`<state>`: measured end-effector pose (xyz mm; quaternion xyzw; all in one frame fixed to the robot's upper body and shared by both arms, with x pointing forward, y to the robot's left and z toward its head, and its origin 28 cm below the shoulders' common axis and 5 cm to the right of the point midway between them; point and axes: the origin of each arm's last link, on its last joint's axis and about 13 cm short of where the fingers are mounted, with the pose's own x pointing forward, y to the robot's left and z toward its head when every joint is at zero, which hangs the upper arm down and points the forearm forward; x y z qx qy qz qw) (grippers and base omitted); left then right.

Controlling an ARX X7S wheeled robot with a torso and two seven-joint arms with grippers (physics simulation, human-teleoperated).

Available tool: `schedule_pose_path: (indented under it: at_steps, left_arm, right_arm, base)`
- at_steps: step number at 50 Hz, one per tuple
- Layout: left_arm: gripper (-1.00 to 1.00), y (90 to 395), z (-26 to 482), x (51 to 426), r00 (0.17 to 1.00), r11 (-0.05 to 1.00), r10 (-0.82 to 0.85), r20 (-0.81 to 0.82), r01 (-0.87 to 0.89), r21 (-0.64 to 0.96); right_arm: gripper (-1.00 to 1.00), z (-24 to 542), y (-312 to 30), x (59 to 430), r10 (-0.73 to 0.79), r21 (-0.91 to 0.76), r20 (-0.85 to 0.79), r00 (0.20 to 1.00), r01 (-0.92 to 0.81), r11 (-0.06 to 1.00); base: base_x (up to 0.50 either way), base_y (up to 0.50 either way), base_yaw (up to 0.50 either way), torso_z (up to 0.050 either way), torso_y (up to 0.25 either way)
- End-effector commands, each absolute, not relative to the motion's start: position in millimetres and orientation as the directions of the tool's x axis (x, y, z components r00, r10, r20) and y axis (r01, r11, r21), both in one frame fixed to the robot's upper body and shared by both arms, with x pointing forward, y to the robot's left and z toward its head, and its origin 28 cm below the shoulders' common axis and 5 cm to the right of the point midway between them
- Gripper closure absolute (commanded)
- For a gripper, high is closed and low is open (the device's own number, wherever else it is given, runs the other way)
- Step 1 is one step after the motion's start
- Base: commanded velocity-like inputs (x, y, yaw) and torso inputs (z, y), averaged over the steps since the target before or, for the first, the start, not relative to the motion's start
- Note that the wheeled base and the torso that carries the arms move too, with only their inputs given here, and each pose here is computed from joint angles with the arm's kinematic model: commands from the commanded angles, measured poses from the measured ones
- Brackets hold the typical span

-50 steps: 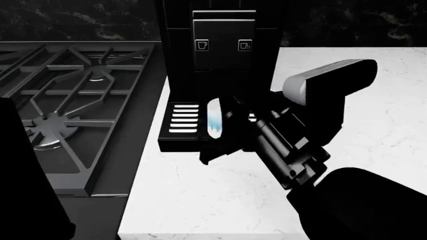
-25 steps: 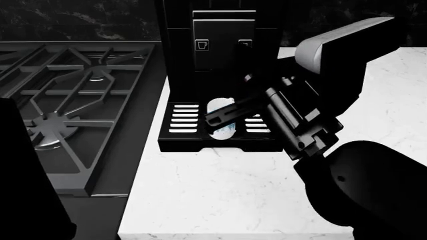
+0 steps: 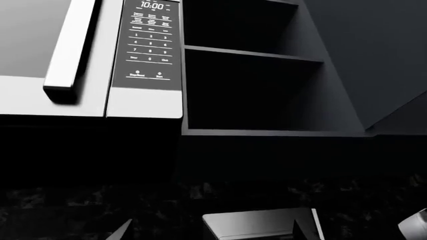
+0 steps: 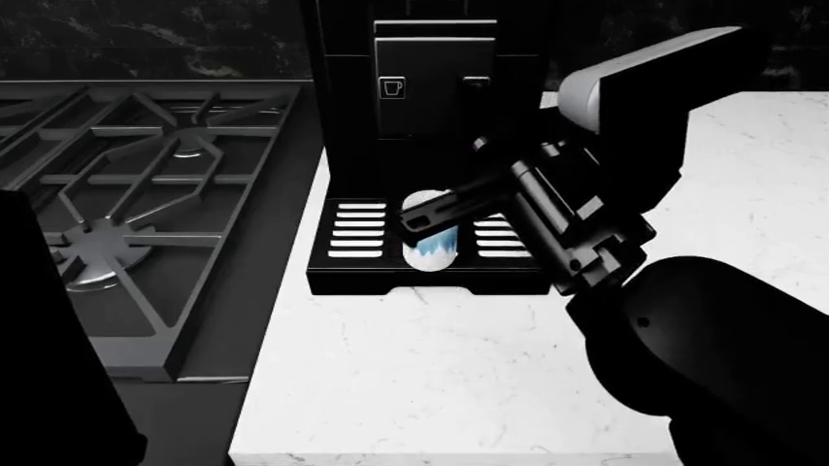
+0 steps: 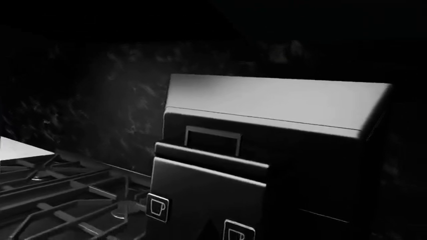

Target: Pick the mug from the cabinet, place it under the coffee machine dispenser, and press the start button.

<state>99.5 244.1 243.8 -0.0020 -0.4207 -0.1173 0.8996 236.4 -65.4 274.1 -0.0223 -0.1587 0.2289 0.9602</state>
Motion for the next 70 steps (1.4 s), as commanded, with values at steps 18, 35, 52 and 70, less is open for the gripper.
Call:
schedule_pose_path:
  at_steps: [18,35,52,70]
  left_arm:
    - [-1.0,244,243,99,0.619,0.973,-0.208,0.757,0.212,0.094]
    - [-1.0,244,244,100,0.616,0.973,-0.207,0.76,0.21,0.095]
    - [-1.0,245,244,99,0.615,0.973,-0.207,0.761,0.21,0.095]
    - [-1.0,245,244,99,0.615,0.973,-0.207,0.761,0.208,0.096]
  right_arm:
    - [1.0,268,-74,241,0.37,-0.143,0.294,0.881,-0.343,0.929]
    - [1.0,263,-70,250,0.361,-0.162,0.276,0.891,-0.327,0.931]
    - [1.0,266,-68,250,0.367,-0.155,0.288,0.885,-0.335,0.929]
    - [1.0,268,-69,248,0.374,-0.15,0.298,0.878,-0.344,0.927]
  base:
    - [0.0,0.0,0.0,0.0,0.0]
    - [0.0,0.0,0.0,0.0,-0.001]
    - [0.01,0.0,0.0,0.001,-0.003]
    - [0.01,0.0,0.01,0.001,-0.004]
